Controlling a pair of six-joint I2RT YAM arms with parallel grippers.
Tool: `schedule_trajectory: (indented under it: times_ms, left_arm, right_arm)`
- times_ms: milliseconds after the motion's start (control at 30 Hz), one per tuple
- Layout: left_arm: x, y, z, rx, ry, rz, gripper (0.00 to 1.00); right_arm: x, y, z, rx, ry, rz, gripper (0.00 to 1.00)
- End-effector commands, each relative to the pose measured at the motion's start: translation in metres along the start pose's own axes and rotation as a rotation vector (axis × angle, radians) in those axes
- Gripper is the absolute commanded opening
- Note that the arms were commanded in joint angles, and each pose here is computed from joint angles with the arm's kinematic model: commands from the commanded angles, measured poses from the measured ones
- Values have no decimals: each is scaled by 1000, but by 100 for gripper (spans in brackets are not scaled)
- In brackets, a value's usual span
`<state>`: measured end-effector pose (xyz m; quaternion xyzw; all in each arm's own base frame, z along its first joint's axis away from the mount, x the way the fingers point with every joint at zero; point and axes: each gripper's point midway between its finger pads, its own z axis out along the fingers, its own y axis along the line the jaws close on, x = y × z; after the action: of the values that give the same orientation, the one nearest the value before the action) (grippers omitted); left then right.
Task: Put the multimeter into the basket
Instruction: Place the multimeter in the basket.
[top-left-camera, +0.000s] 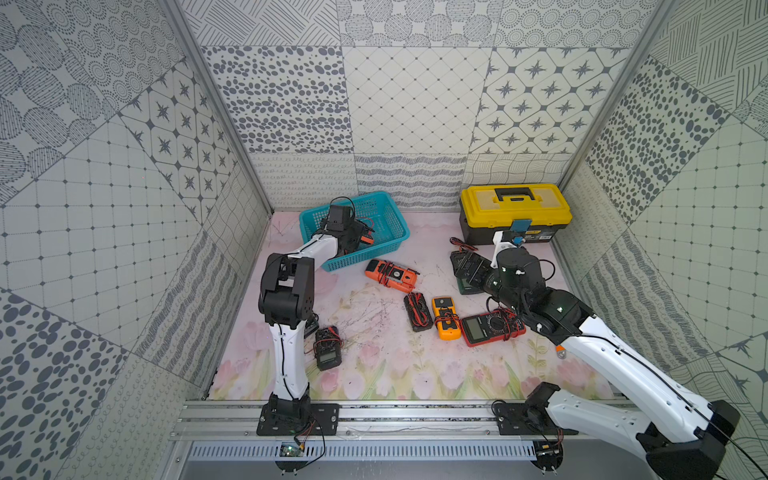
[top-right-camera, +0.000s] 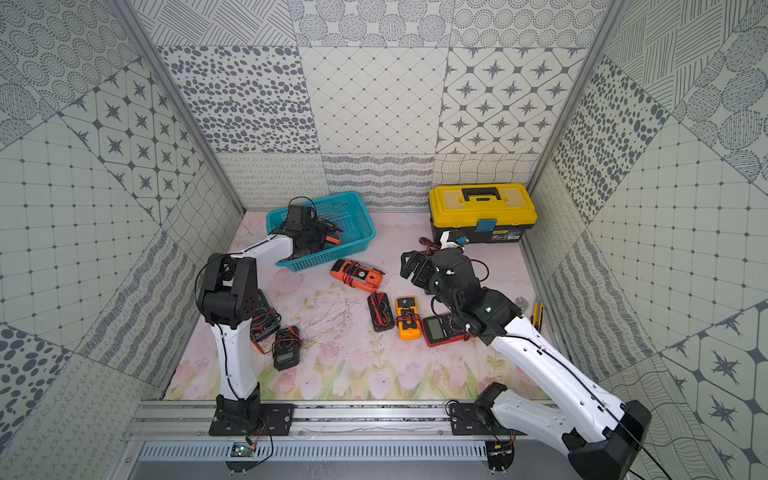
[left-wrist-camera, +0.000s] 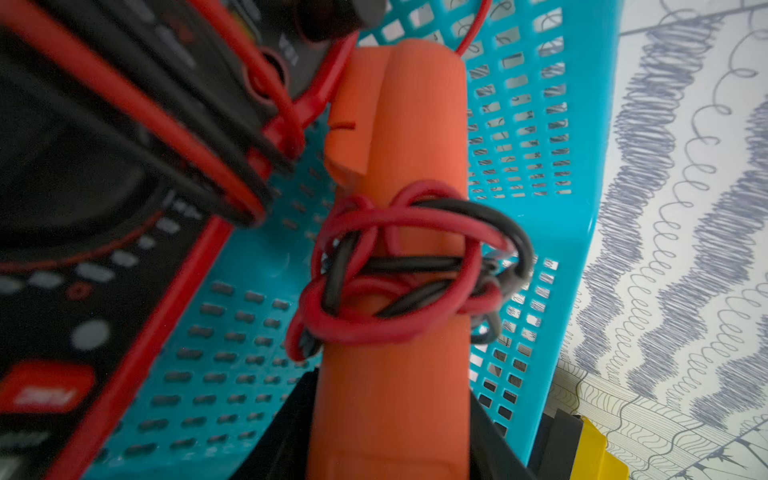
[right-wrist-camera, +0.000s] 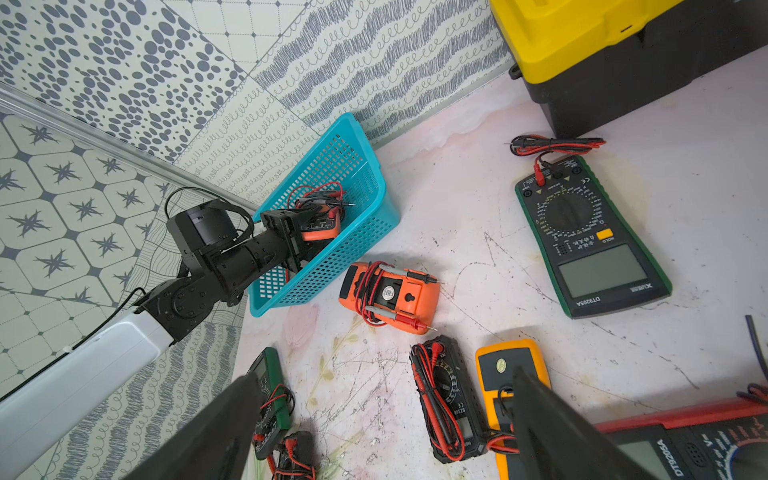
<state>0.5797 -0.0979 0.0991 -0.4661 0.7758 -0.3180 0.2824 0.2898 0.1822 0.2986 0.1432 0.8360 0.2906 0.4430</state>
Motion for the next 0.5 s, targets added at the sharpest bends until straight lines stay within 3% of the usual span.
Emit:
schedule_trajectory:
  times_ms: [0, 67, 133, 167, 333, 467]
  left_arm:
    - [-18, -10, -5, 47, -59, 22, 0]
    - [-17, -2, -4, 26, -57, 8, 18]
    - [-16, 6, -4, 10, -59, -15, 48]
    - [-16, 6, -5, 12, -60, -17, 58]
    - [-20, -8, -18, 23, -74, 28, 76]
    - [-27, -18, -34, 21, -110, 81, 80]
  right_arm:
    - [-1, 3, 4, -19, -12, 18, 98]
    - [-1, 3, 5, -18, -11, 21, 98]
    - [-1, 3, 4, -19, -11, 23, 98]
    - [-2, 3, 4, -18, -11, 22, 98]
    - [-1, 3, 5, -18, -10, 25, 98]
    - [-1, 2, 5, -15, -10, 28, 98]
